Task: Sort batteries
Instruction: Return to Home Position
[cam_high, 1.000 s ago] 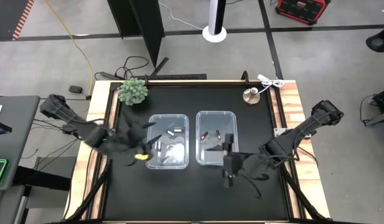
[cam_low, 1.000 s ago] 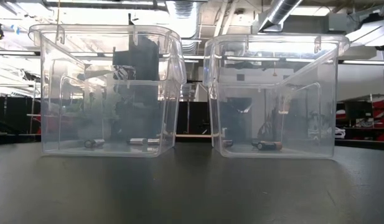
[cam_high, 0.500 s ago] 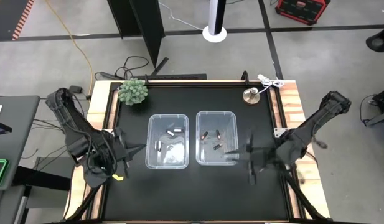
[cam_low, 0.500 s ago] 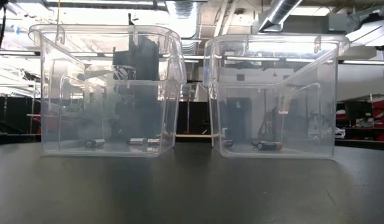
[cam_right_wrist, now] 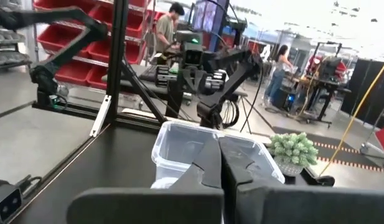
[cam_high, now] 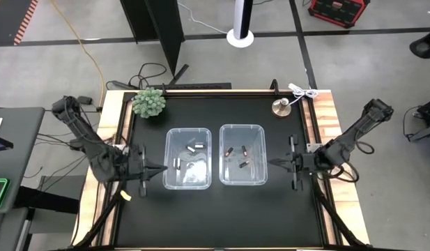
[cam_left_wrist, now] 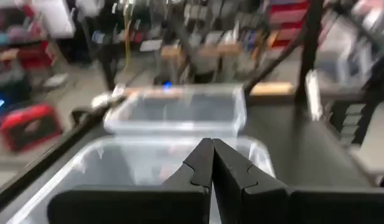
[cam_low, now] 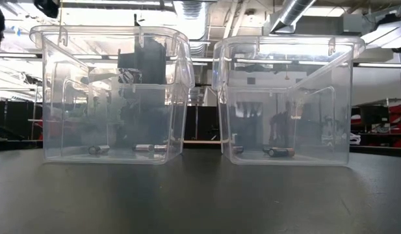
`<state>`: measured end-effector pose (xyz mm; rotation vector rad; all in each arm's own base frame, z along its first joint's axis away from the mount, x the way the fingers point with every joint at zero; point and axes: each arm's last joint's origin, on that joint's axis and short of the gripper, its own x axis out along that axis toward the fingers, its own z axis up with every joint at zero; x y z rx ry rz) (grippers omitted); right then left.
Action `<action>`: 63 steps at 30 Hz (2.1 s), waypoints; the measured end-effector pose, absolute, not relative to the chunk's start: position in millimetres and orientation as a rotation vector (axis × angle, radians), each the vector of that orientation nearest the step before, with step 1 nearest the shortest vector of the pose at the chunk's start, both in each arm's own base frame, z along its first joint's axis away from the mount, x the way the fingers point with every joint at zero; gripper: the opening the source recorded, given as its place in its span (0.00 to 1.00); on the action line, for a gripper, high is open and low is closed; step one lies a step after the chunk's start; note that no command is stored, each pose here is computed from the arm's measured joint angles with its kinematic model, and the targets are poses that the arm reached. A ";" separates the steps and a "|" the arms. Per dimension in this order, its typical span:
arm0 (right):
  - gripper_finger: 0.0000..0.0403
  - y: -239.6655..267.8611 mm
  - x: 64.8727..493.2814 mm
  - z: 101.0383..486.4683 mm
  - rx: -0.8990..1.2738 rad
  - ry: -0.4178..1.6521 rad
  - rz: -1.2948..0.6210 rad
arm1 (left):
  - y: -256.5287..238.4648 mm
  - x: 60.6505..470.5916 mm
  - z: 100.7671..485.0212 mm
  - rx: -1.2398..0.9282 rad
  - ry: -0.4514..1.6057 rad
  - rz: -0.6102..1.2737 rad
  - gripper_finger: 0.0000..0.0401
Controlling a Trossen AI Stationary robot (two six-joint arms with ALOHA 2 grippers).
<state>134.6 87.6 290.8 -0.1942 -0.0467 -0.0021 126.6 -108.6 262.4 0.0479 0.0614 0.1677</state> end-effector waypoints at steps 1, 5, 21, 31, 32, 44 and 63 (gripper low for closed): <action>0.00 85.8 132.5 286.9 -0.187 -0.058 0.004 | -103.7 126.1 259.4 0.041 0.024 0.154 0.00; 0.00 80.3 127.8 264.2 -0.150 -0.083 -0.002 | -82.7 118.3 244.5 0.038 -0.032 0.172 0.00; 0.00 55.8 109.2 193.1 -0.046 -0.168 0.043 | -44.3 81.4 201.4 -0.038 -0.034 0.227 0.00; 0.00 54.3 105.1 189.6 -0.070 -0.210 0.097 | -43.0 80.0 195.0 0.011 0.010 0.231 0.00; 0.00 53.7 105.4 189.6 -0.073 -0.209 0.092 | -43.0 80.1 194.6 0.018 0.013 0.230 0.00; 0.00 43.0 111.3 184.4 -0.099 -0.157 -0.004 | -44.3 79.4 183.9 0.075 -0.053 0.153 0.00; 0.00 11.3 120.9 181.4 -0.087 -0.140 -0.005 | -34.7 81.8 177.2 0.094 -0.037 0.192 0.00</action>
